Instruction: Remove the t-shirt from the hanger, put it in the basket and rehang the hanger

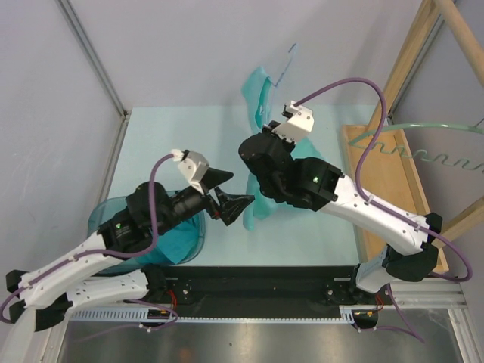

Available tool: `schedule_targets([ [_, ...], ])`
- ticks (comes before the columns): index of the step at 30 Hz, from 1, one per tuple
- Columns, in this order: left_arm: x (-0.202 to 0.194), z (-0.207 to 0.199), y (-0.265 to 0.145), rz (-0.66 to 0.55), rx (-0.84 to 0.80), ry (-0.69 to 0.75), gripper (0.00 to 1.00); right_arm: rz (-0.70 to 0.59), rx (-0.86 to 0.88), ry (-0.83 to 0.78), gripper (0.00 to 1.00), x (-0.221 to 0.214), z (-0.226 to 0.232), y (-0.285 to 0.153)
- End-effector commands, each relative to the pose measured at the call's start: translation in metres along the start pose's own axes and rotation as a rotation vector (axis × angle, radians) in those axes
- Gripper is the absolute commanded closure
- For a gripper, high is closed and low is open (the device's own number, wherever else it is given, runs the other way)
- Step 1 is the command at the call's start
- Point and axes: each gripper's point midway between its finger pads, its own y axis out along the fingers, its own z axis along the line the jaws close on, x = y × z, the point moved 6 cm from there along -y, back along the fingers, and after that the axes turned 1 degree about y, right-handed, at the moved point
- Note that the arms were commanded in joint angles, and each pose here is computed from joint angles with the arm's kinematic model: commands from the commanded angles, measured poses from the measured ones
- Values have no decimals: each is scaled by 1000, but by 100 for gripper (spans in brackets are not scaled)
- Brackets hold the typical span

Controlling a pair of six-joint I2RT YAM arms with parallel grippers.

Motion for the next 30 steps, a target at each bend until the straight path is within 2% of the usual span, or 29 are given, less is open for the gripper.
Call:
schedule_targets([
  [1, 29, 3, 15, -121, 35, 76, 9, -62, -1, 128, 100, 9, 8, -13],
  [7, 28, 5, 29, -123, 52, 102, 15, -25, 5, 123, 100, -5, 9, -17],
  [10, 18, 15, 39, -89, 129, 126, 23, -12, 10, 131, 100, -10, 6, -22],
  [13, 13, 30, 44, -56, 249, 147, 41, 7, 20, 146, 100, -15, 4, -27],
  [14, 10, 36, 46, -45, 295, 156, 53, 11, 24, 154, 100, -16, 3, -29],
  [16, 10, 38, 47, -43, 312, 163, 65, 23, 33, 159, 100, -19, -2, -33],
  [17, 11, 38, 48, -43, 318, 165, 79, 28, 36, 160, 100, -21, -3, -33],
  [19, 11, 37, 49, -45, 314, 158, 98, 43, 55, 167, 96, -24, -8, -36],
  [27, 16, 26, 42, -88, 245, 65, 100, 47, 107, 199, 70, -16, -35, -45],
  [28, 17, 25, 40, -93, 232, 46, 100, 52, 108, 157, 67, -24, -43, -44],
  [30, 17, 21, 38, -83, 210, 34, 100, 69, 158, 168, 57, -14, -46, -49],
])
